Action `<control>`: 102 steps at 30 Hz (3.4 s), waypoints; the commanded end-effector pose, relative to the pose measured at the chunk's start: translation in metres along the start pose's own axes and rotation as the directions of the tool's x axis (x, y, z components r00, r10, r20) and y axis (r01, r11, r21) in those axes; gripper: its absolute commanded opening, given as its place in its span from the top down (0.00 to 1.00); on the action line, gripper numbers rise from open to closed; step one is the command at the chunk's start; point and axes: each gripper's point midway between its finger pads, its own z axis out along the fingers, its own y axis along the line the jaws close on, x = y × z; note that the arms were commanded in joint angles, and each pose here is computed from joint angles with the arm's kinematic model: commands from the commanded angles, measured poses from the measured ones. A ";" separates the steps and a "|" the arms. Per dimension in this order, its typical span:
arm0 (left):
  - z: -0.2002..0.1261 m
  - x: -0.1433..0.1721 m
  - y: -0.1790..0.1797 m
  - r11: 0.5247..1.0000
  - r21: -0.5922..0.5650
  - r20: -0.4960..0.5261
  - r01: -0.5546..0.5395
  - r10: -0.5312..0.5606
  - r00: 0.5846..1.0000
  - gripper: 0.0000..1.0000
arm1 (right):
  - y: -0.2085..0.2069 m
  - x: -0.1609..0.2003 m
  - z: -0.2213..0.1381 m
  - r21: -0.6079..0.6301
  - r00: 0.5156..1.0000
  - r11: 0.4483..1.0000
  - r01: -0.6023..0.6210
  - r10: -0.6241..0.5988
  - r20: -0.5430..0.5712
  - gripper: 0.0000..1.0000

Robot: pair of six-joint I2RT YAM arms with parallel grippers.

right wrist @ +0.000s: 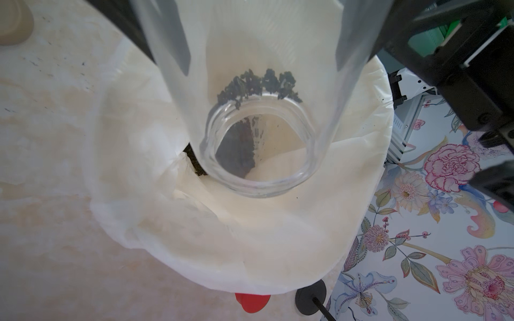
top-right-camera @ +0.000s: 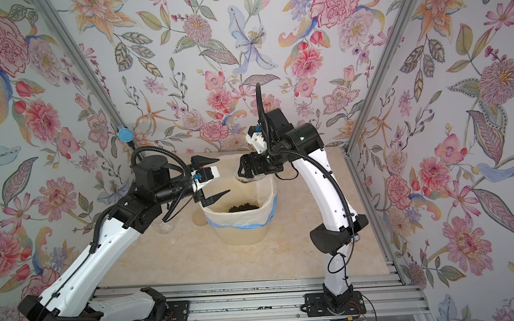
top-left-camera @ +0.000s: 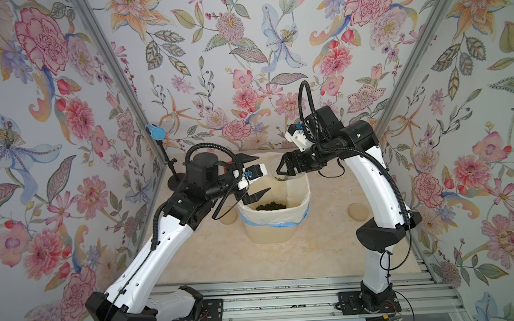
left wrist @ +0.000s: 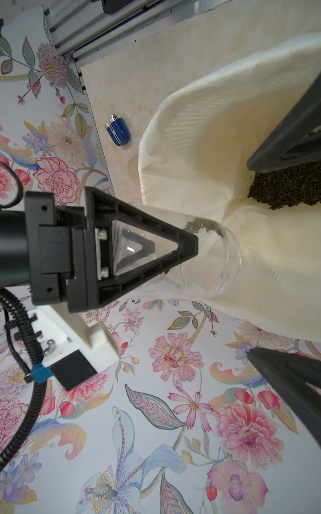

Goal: Empty moldy tea leaves from jars
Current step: Pour the moldy tea leaves from the jar into the trash bin.

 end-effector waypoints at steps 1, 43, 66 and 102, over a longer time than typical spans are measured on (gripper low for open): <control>0.011 -0.006 0.005 1.000 -0.002 -0.011 -0.020 0.020 1.000 0.00 | 0.019 -0.010 -0.026 -0.068 0.996 0.997 0.024 -0.018 0.091 0.57; 0.085 0.005 0.004 0.999 -0.054 -0.061 0.001 -0.004 0.998 0.00 | 0.037 -0.003 -0.023 -0.187 0.999 0.982 0.021 -0.011 0.051 0.57; 0.093 0.021 0.014 0.989 -0.098 -0.119 0.111 -0.122 0.985 0.01 | 0.046 -0.003 -0.025 -0.207 0.998 0.978 0.026 -0.014 0.061 0.57; 0.100 0.056 0.015 0.990 -0.134 -0.231 0.053 -0.083 0.969 0.03 | 0.066 0.000 -0.038 -0.343 0.999 0.939 0.015 0.001 0.048 0.59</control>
